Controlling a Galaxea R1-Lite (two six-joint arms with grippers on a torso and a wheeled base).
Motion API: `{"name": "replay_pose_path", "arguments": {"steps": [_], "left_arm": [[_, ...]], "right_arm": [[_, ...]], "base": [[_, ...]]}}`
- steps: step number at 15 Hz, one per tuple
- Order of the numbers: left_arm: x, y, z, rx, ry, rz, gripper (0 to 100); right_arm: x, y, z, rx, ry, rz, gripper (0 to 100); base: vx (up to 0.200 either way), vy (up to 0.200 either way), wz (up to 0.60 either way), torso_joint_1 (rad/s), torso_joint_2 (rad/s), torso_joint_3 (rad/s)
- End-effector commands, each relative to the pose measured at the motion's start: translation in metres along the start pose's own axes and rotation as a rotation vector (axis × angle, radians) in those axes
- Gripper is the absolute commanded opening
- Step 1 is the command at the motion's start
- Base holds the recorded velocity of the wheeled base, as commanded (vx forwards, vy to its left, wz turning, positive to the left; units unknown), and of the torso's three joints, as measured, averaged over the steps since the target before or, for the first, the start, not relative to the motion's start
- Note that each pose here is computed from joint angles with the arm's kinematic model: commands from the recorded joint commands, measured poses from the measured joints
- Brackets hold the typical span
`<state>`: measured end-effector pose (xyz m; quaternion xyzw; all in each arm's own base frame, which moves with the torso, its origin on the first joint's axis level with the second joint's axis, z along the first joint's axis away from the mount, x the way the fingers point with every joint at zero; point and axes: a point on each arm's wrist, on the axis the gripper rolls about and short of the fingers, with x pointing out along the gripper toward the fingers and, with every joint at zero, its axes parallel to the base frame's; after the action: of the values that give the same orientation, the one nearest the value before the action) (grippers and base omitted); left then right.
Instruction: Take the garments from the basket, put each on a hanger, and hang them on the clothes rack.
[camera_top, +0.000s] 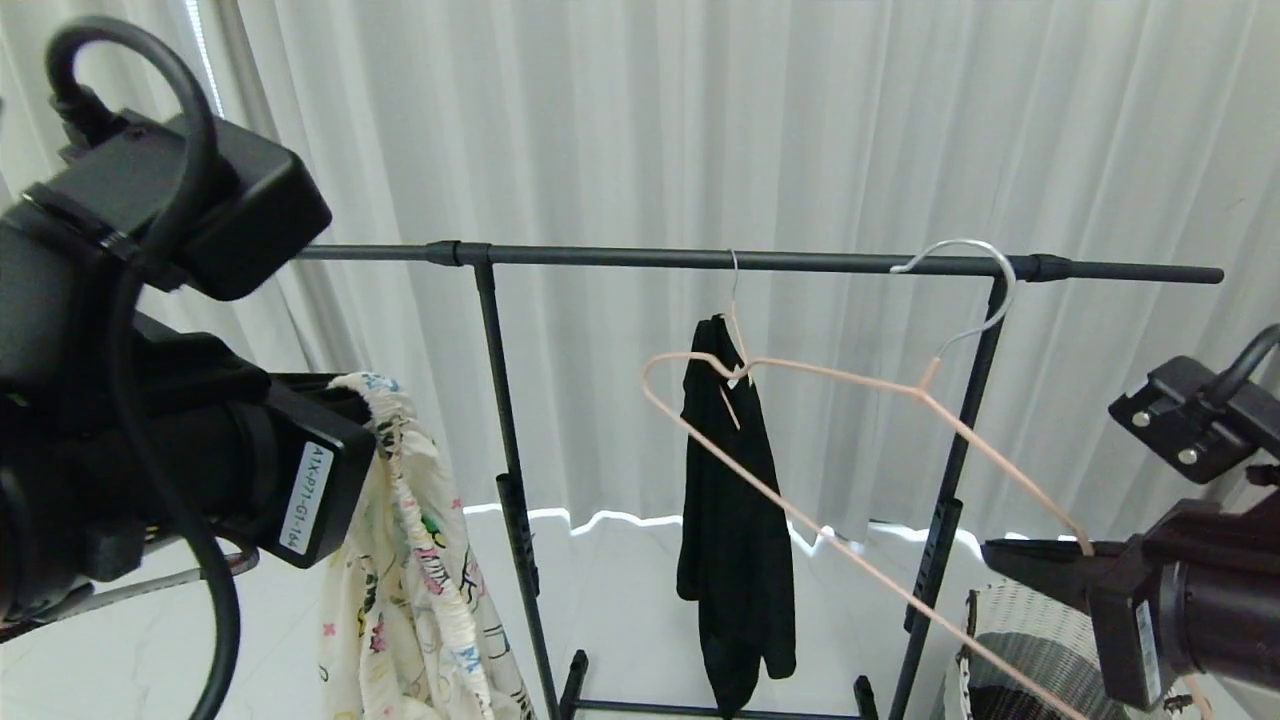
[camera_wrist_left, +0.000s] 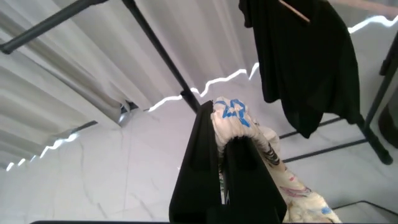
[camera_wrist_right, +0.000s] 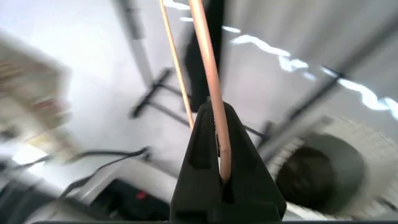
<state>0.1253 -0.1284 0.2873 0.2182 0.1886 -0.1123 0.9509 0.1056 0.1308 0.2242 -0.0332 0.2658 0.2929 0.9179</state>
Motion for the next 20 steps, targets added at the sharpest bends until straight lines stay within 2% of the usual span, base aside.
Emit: {"name": "replay_pose_path", "arguments": {"steps": [1, 2, 3, 6, 7, 12, 17, 20], "left_arm": [[0.006, -0.004, -0.009, -0.026, 0.040, 0.006, 0], [0.011, -0.006, -0.014, -0.085, 0.062, 0.015, 0], [0.016, -0.007, -0.019, -0.112, 0.084, 0.034, 0], [0.031, -0.002, -0.039, -0.103, 0.174, 0.177, 0], [0.032, -0.001, -0.041, -0.103, 0.180, 0.197, 0], [0.035, -0.003, -0.041, -0.135, 0.183, 0.204, 0], [0.037, -0.005, -0.035, -0.159, 0.146, 0.200, 0], [0.036, -0.005, -0.035, -0.155, 0.144, 0.204, 0]], "right_arm": [[-0.009, 0.024, -0.018, -0.038, 0.044, 0.145, 0], [-0.011, 0.032, -0.023, -0.052, 0.061, 0.192, 0], [-0.013, 0.037, -0.028, -0.069, 0.074, 0.221, 0], [-0.016, 0.043, -0.035, -0.103, 0.093, 0.267, 0], [-0.017, 0.044, -0.035, -0.107, 0.094, 0.274, 0], [-0.014, 0.053, -0.029, -0.096, 0.065, 0.367, 0], [0.001, 0.063, -0.034, -0.118, 0.109, 0.349, 0], [0.015, 0.068, -0.026, -0.082, 0.051, 0.342, 0]], "base": [[0.000, 0.000, 0.00, 0.000, 0.00, 0.000], [0.000, 0.000, 0.00, 0.000, 0.00, 0.000], [0.000, 0.000, 0.00, 0.000, 0.00, 0.000], [0.000, 0.000, 0.00, 0.000, 0.00, 0.000], [0.000, 0.000, 0.00, 0.000, 0.00, 0.000], [0.000, 0.000, 0.00, 0.000, 0.00, 0.000], [0.000, 0.000, 0.00, 0.000, 0.00, 0.000], [0.000, 0.000, 0.00, 0.000, 0.00, 0.000]]}}
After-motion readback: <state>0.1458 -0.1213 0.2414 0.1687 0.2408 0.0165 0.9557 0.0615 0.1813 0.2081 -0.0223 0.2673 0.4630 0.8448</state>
